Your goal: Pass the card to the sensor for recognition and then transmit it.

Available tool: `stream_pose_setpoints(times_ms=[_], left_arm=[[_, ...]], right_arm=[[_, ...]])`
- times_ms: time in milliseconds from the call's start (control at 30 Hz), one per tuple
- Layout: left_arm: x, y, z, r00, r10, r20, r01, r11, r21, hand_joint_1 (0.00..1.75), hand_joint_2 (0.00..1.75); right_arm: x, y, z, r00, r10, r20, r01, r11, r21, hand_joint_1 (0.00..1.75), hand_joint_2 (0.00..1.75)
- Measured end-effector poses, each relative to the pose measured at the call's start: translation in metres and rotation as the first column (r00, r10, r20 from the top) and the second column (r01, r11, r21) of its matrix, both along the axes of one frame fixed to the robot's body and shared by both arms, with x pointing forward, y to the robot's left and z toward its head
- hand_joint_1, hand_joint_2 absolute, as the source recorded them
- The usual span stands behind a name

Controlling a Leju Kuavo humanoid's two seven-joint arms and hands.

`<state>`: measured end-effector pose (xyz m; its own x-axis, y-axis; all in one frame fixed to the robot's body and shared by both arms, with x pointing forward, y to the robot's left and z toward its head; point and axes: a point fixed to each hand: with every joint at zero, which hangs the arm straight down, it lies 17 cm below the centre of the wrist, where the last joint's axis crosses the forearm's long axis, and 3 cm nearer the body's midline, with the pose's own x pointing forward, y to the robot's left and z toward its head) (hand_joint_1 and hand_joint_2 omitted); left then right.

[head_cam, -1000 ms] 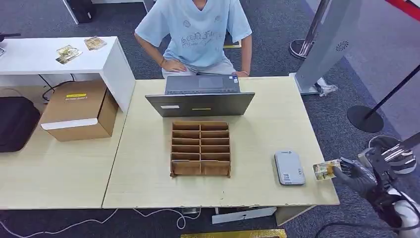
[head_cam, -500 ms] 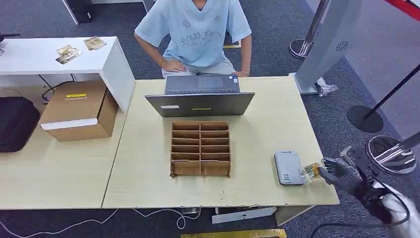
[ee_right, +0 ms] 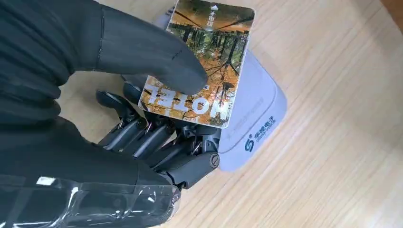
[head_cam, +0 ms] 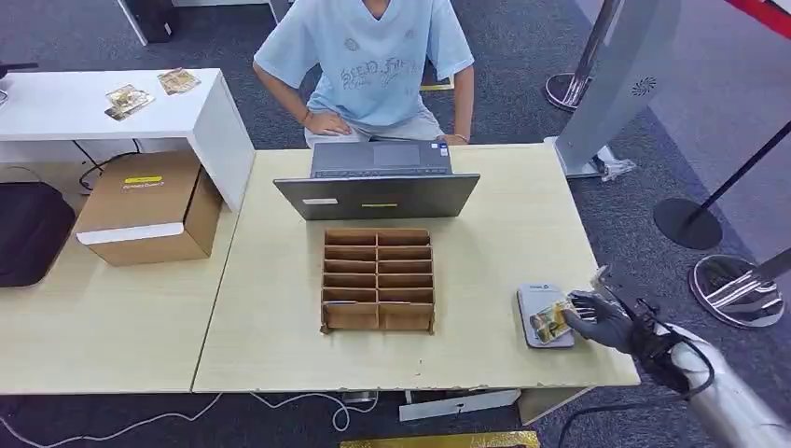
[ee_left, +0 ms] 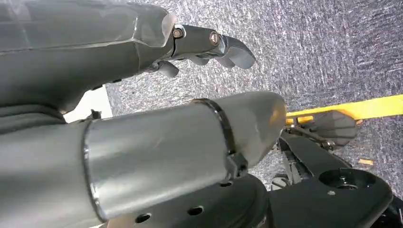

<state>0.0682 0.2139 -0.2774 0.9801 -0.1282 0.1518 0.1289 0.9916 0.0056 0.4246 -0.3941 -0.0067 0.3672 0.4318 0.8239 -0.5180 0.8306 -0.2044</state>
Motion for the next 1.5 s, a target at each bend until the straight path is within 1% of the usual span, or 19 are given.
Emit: stream_pose_setpoints(times_ms=[233, 500, 833, 1167, 1333, 1500], left_arm=[[0.001, -0.001, 0.0, 1.0, 0.0, 0.001, 0.0, 1.0, -0.001, 0.0, 0.0], [0.001, -0.001, 0.0, 1.0, 0.001, 0.001, -0.001, 1.0, -0.001, 0.0, 0.0], [0.0, -0.001, 0.0, 1.0, 0.001, 0.001, -0.001, 1.0, -0.001, 0.0, 0.0], [0.0, 0.0, 0.0, 1.0, 0.0, 0.001, 0.0, 1.0, 0.002, 0.0, 0.0], [0.0, 0.0, 0.0, 1.0, -0.001, 0.001, 0.001, 1.0, 0.002, 0.0, 0.0], [0.001, 0.001, 0.0, 1.0, 0.0, 0.002, 0.0, 1.0, 0.008, 0.0, 0.0]], right_arm=[[0.014, 0.003, -0.004, 1.0, -0.02, 0.005, 0.02, 1.0, -0.019, 1.75, 1.75], [0.024, -0.008, -0.008, 0.998, -0.069, 0.013, 0.07, 0.997, -0.044, 1.75, 1.75], [0.03, -0.016, -0.012, 0.995, -0.097, 0.029, 0.1, 0.991, -0.085, 1.75, 1.75], [0.032, -0.015, -0.01, 0.994, -0.102, 0.045, 0.105, 0.991, -0.078, 1.75, 1.75], [0.034, -0.009, -0.003, 0.993, -0.102, 0.058, 0.104, 0.994, -0.037, 1.75, 1.75], [0.043, 0.006, 0.021, 0.987, -0.099, 0.126, 0.088, 0.992, 0.087, 1.75, 1.75]])
